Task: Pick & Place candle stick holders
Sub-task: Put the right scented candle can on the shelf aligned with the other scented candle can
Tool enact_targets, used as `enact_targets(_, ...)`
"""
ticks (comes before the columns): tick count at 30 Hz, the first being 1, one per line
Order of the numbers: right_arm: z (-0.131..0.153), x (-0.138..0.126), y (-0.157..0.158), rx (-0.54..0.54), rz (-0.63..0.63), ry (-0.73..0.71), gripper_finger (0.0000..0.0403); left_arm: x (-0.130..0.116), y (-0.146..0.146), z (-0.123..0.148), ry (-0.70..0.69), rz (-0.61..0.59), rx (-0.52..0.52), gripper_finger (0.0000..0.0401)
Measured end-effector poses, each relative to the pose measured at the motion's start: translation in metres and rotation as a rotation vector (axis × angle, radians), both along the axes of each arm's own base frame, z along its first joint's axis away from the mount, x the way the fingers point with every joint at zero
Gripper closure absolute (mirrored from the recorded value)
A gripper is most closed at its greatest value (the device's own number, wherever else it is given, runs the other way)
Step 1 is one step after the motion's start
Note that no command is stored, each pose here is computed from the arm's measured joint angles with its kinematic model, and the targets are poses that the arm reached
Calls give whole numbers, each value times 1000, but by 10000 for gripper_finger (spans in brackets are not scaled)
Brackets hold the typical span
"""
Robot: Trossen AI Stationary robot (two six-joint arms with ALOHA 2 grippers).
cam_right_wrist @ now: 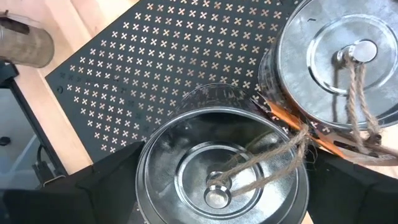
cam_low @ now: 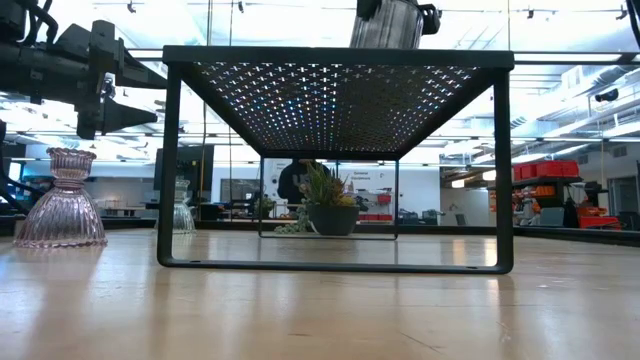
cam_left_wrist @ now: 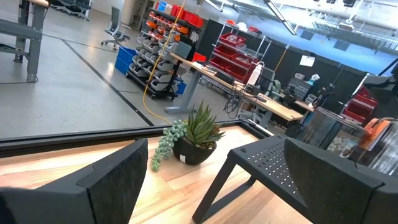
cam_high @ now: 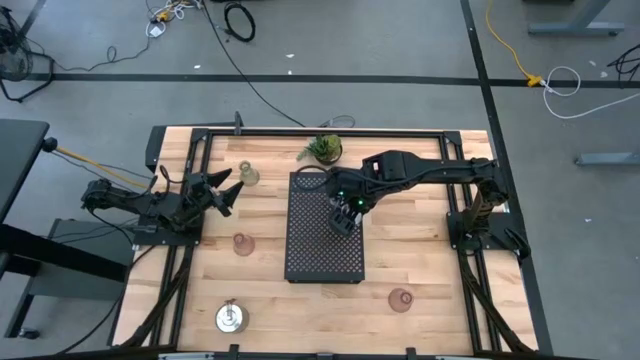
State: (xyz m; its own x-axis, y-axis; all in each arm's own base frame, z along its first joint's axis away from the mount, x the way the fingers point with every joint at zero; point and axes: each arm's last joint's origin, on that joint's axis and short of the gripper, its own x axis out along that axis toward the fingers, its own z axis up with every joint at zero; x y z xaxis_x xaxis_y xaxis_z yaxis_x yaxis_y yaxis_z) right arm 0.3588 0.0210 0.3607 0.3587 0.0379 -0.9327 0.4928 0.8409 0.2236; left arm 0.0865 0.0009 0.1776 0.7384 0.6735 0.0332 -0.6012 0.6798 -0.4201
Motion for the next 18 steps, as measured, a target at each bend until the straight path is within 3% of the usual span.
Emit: enact_targets(18,0,0,2,9,10,-6,35,0,0,0,0,0,0,23)
